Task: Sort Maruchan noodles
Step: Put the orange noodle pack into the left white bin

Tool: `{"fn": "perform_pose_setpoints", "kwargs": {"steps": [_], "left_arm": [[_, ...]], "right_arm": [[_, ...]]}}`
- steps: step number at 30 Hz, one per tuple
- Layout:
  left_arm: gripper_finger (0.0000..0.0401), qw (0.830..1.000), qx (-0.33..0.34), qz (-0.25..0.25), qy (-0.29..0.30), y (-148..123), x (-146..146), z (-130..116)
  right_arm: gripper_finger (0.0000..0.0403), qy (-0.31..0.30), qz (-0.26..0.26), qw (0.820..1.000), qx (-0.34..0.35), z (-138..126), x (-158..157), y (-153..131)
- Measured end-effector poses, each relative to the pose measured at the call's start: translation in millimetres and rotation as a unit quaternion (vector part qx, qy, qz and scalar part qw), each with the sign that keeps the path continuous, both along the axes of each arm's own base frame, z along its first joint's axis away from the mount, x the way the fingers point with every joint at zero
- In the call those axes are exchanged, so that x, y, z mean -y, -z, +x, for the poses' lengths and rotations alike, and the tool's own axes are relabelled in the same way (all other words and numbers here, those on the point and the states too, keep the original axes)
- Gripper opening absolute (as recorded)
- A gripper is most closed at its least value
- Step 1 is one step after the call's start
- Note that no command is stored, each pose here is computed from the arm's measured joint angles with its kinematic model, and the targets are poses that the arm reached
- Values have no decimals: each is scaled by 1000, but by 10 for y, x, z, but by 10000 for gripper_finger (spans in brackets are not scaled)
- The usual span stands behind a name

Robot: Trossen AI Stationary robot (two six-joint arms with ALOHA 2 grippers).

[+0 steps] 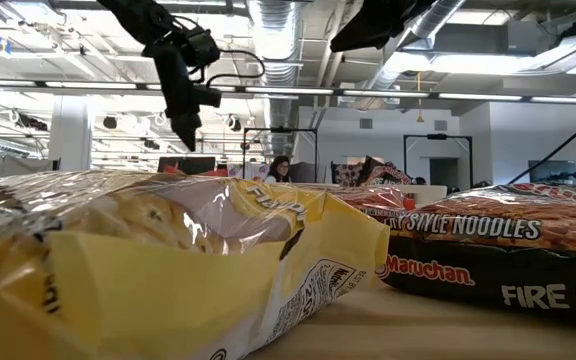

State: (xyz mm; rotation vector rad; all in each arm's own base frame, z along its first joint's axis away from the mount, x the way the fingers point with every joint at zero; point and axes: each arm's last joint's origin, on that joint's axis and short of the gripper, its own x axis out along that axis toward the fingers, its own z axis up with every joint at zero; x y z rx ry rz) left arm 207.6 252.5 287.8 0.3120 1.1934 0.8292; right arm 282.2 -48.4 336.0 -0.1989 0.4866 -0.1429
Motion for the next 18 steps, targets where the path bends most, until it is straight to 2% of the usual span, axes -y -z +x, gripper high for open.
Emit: {"fn": "perform_pose_setpoints", "kwargs": {"steps": [7, 11, 13, 16, 18], "left_arm": [[130, 998, 51, -32, -9, -157, 18, 13], [130, 989, 112, -90, -18, -307, 65, 16], [130, 976, 156, -153, -16, -350, 119, 17], [130, 939, 217, -267, 9, -328, 225, 49], [130, 919, 232, -317, 26, -265, 304, 93]], "right_arm": [[121, 0, 0, 1000, 0, 0, 0, 0], [121, 5, 10, 1000, 2, 0, 0, 0], [121, 13, 24, 1000, 5, 0, 0, 0], [121, 24, 30, 999, 6, -1, 4, 0], [121, 24, 30, 999, 6, -1, 4, 1]]}}
